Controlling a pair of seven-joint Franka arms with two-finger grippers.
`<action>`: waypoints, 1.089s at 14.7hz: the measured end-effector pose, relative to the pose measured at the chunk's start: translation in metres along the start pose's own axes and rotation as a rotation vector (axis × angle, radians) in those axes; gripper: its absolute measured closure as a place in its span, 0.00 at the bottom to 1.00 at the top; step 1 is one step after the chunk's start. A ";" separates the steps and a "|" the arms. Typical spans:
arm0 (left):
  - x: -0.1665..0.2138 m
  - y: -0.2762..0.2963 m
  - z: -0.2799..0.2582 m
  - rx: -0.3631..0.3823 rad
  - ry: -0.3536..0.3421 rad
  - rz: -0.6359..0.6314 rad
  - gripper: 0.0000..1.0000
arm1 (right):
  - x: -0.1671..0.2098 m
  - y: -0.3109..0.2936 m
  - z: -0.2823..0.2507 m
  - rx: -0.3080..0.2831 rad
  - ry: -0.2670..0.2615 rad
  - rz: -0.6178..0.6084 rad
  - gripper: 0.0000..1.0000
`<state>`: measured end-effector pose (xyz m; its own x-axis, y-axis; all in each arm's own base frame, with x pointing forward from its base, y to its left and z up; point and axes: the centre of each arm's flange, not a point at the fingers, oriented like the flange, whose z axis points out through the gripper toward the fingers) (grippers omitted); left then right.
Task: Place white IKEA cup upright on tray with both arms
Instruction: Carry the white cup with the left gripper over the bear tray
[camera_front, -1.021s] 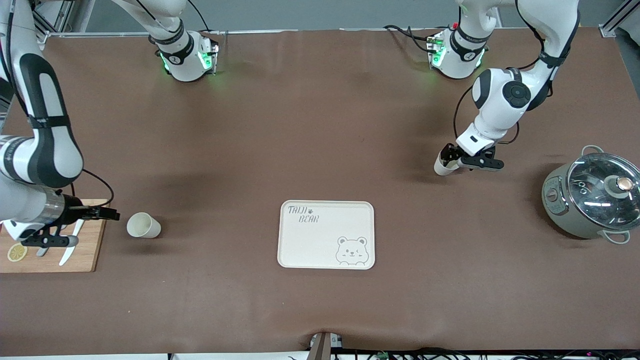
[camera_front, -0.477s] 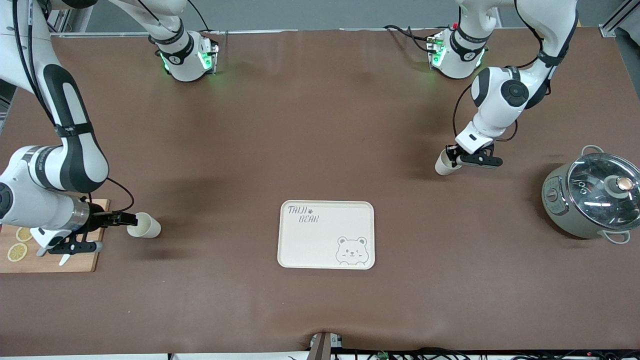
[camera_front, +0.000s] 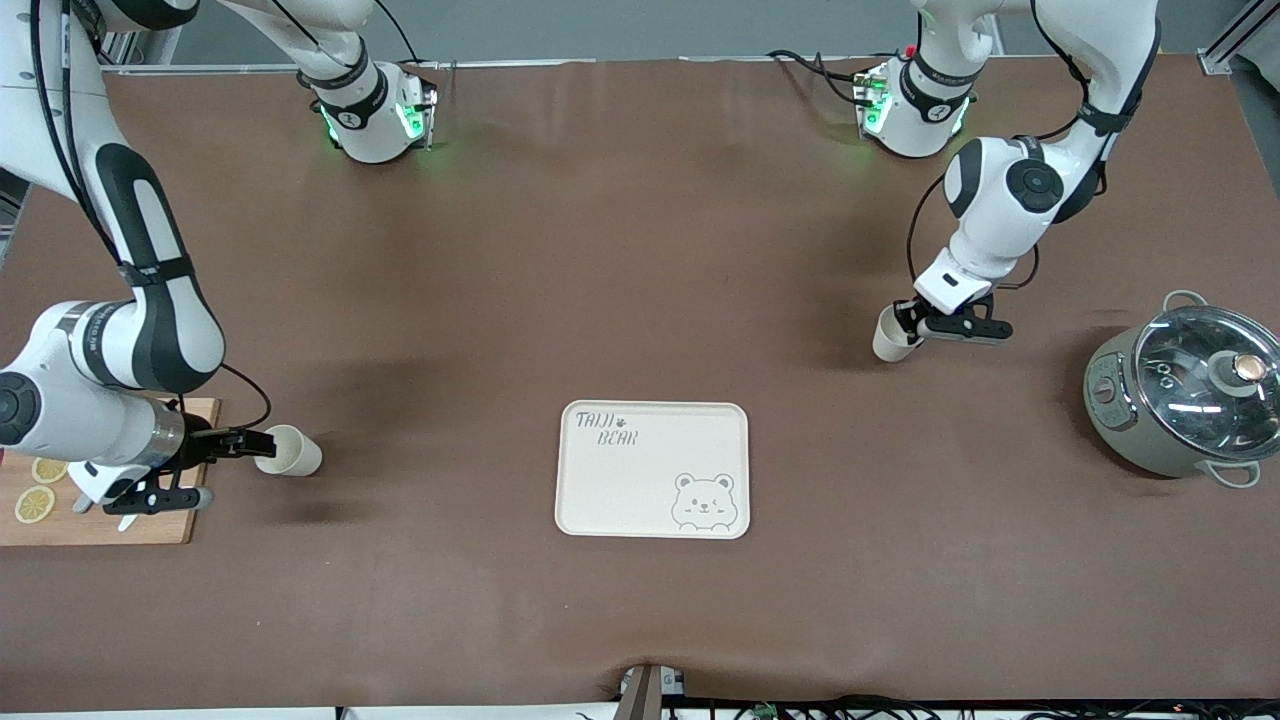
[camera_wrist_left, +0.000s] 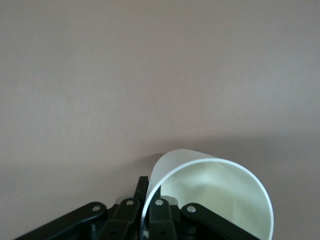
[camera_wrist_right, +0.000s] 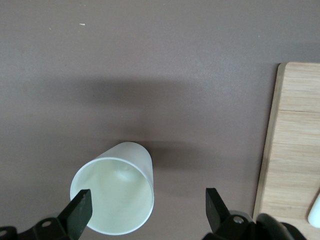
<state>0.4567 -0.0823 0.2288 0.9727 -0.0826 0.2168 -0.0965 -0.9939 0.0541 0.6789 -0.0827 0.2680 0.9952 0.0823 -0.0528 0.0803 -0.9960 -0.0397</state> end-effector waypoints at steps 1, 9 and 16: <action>0.012 0.006 -0.001 -0.006 0.009 -0.010 0.96 | 0.000 0.000 0.002 0.000 -0.001 -0.010 0.00; 0.114 0.093 -0.006 -0.048 -0.136 -0.108 0.96 | -0.002 0.012 0.010 0.001 -0.004 -0.055 0.00; 0.145 0.203 0.002 -0.048 -0.155 -0.221 0.96 | 0.000 0.012 0.015 0.001 0.006 -0.060 0.00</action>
<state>0.5789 -0.2960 0.2696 0.9916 0.1218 0.0428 0.1154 -0.9848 0.1302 0.6786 -0.0943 0.2527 0.9889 0.1414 -0.0445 0.1395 -0.9892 -0.0440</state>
